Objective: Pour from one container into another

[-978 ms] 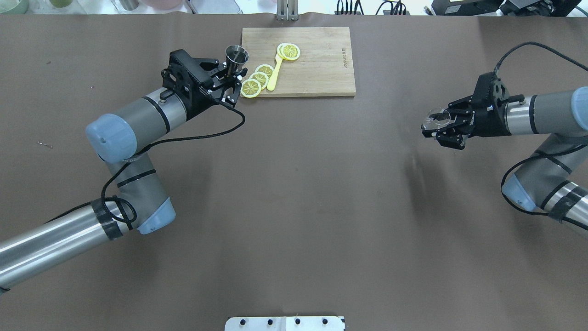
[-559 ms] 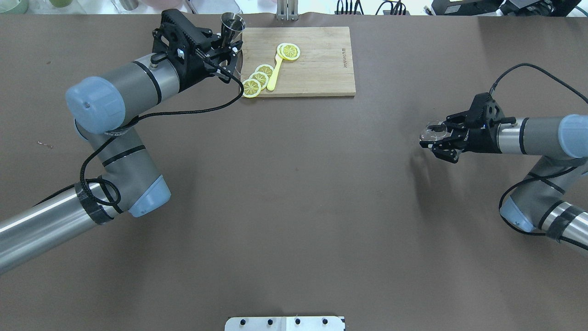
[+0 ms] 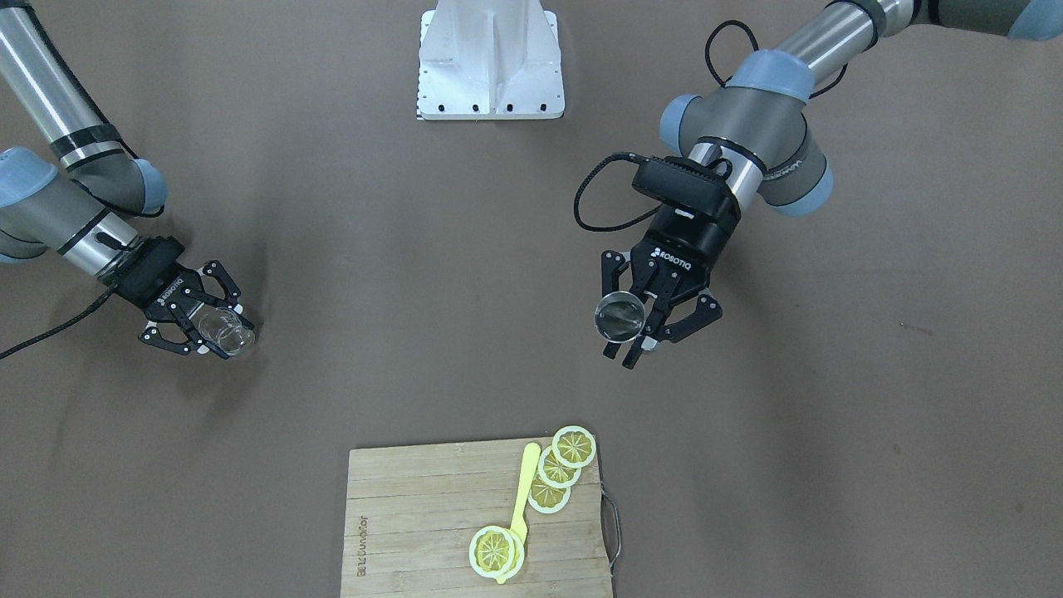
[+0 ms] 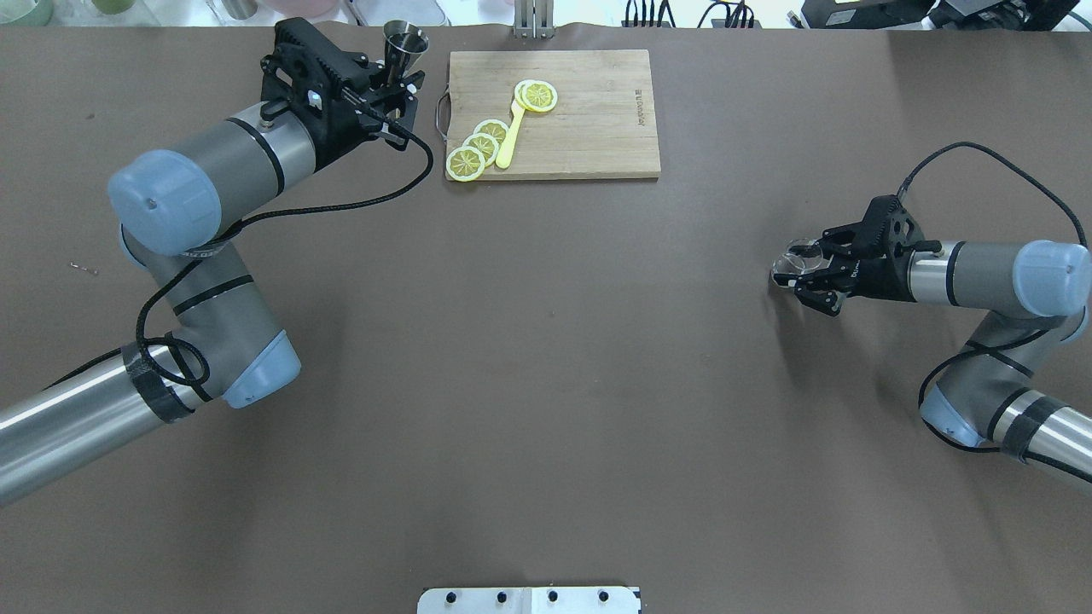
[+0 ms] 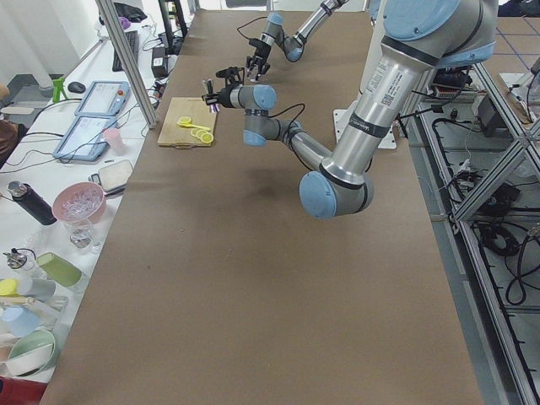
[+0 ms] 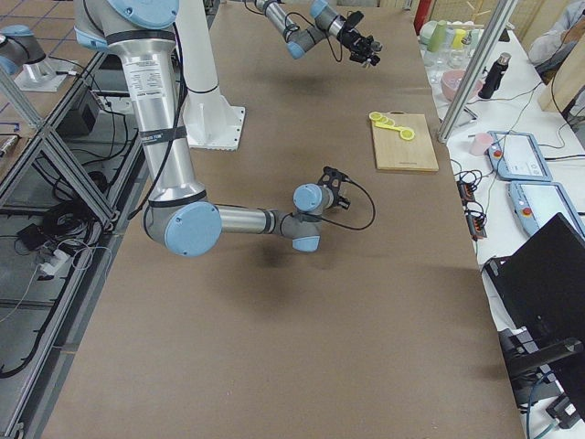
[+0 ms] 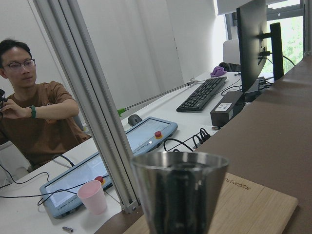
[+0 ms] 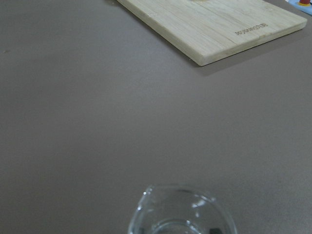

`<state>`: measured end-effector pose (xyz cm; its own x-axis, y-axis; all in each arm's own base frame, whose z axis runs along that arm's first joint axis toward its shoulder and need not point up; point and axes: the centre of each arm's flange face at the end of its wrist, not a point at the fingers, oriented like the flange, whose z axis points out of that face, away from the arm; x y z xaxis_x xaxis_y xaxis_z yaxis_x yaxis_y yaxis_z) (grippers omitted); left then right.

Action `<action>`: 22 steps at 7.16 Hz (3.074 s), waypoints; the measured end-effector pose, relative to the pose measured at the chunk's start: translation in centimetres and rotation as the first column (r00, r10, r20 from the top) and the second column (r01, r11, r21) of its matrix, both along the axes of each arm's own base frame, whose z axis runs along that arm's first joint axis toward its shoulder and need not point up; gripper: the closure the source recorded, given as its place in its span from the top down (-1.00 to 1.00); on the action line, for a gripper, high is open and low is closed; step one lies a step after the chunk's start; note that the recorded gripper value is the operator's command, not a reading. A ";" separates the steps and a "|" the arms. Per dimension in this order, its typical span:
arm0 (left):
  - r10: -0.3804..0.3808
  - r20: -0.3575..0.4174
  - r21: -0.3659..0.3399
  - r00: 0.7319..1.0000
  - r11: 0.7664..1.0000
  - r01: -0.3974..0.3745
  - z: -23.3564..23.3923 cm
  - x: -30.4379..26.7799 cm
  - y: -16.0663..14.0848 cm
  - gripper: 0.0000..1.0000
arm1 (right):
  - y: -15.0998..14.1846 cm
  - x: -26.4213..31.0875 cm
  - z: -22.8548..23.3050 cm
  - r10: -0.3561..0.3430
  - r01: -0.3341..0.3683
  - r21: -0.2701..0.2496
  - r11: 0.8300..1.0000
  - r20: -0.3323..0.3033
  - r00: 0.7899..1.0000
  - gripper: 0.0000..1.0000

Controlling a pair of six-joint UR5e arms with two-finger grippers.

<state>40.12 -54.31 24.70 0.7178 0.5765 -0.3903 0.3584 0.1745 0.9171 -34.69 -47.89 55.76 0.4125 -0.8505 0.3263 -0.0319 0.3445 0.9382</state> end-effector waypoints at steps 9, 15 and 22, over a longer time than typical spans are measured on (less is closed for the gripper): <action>-0.345 -0.158 -0.251 0.925 0.920 0.300 9.4 -0.3 10.3 -1.00 | 0.4 0.8 0.5 -0.008 0.007 0.007 1.000 0.009 1.000 -1.00; -0.637 -0.129 -0.400 0.760 0.735 0.548 13.0 1.4 13.0 -1.00 | 1.7 2.6 2.4 -0.011 0.011 0.011 1.000 0.018 1.000 0.99; -0.781 -0.106 -0.400 0.615 0.600 0.693 19.7 3.0 16.2 -1.00 | 1.1 2.9 1.2 0.005 -0.005 0.007 1.000 0.039 0.999 1.00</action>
<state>43.16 -38.15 44.42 0.6943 -0.2820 -0.6621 0.6864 -0.0173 0.7271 -31.81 -46.83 57.00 0.4040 -0.8508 0.3361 -0.0704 0.3374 0.9387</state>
